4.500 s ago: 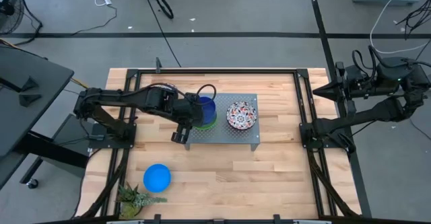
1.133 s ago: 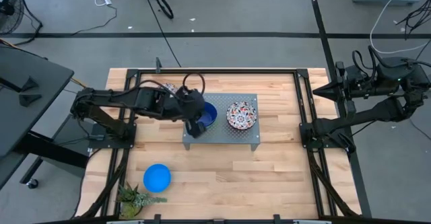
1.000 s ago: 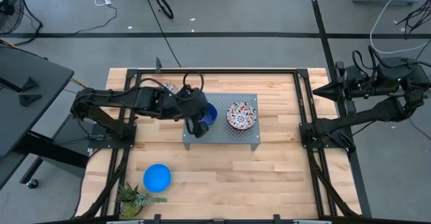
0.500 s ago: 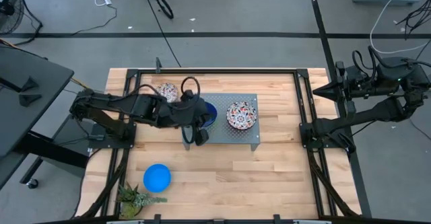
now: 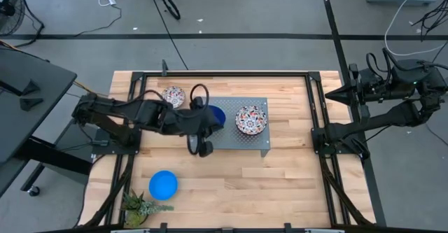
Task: Pick & Place Mini bowls
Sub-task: Stack the blue bowl on top of the green bowl on the shelf
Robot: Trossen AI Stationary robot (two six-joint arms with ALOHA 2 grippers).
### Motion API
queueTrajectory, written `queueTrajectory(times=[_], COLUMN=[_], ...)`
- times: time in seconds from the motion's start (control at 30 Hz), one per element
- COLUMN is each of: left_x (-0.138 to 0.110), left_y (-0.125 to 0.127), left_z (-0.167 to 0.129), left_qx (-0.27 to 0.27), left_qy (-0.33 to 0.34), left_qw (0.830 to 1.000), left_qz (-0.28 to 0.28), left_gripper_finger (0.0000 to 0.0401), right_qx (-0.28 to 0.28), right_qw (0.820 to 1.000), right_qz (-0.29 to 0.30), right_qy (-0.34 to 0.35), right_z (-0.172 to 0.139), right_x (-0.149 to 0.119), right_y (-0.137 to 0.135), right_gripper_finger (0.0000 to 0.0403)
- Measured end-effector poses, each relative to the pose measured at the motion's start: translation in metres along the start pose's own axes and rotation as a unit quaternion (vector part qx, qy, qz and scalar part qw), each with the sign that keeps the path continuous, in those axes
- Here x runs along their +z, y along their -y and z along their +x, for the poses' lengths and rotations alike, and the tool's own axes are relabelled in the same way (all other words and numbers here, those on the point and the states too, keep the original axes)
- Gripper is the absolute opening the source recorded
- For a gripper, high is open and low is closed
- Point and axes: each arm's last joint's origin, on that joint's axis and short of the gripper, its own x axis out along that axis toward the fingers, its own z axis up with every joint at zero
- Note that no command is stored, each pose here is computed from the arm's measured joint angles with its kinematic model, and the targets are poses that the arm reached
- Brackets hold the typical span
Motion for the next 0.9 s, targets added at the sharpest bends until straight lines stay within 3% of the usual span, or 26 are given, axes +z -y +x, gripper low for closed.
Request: queueTrajectory(times=[0.37,0.9], left_x=[0.005,0.009], left_y=[-0.023,-0.021], left_z=[0.009,0.009], left_qx=[-0.028,-0.050], left_qy=[-0.017,-0.002], left_qw=[0.999,0.998], left_qz=[0.023,0.030], left_gripper_finger=[0.0000,0.0000], right_qx=[0.000,0.000], right_qw=[1.000,1.000], right_qz=[0.010,0.012], right_qy=[0.000,0.000], right_z=[0.000,0.000], right_x=[0.000,0.000], right_y=[0.000,0.000], right_gripper_finger=[0.0006,0.0006])
